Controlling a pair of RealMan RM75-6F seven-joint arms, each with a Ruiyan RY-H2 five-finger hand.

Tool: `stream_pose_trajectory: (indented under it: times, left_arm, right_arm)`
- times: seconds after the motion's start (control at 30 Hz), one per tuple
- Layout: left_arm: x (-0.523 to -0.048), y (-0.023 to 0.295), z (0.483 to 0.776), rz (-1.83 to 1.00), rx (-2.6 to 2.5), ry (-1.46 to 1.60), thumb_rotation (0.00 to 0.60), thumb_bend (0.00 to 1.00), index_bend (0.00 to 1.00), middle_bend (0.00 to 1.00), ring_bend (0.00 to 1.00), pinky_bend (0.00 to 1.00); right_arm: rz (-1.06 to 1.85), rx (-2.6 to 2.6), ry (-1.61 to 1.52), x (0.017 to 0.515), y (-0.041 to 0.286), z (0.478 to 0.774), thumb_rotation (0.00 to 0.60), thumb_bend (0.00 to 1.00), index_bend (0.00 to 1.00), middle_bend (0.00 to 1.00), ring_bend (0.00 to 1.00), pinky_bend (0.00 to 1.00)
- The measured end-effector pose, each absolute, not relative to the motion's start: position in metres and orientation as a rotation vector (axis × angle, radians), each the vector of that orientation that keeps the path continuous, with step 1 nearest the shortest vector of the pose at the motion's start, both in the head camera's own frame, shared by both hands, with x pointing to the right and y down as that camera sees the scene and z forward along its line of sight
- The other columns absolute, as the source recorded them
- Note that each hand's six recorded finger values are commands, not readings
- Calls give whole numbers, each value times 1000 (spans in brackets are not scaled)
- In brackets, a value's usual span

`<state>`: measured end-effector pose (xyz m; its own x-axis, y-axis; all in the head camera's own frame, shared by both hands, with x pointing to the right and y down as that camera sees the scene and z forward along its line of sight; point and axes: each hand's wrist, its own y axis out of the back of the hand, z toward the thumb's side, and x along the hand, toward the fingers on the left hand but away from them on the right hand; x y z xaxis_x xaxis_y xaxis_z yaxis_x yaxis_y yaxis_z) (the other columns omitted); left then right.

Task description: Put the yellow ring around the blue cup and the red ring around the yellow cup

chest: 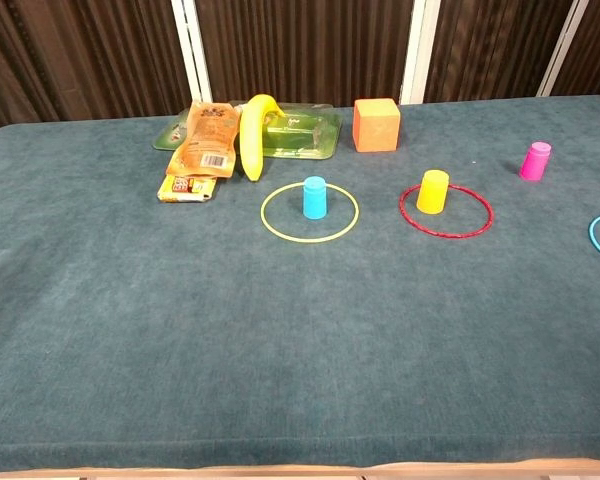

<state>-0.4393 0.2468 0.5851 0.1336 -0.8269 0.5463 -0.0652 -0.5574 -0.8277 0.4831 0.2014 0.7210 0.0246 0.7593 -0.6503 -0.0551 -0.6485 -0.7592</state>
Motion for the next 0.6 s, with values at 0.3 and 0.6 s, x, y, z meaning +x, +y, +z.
stream_pose_trajectory:
  times: [0.3,0.6]
  left_arm:
    - [-440,247,585,-1483,-1760,865,600,453,0,0,0,0]
    - [-440,247,584,-1480,-1759,868,600,454,0,0,0,0]
  right_arm:
    - [1691,-1693,-721,482,203,722,600,493,705,95,0,0]
    - [1690,-1694,-719,480,203,722,600,493,759,115,0,0]
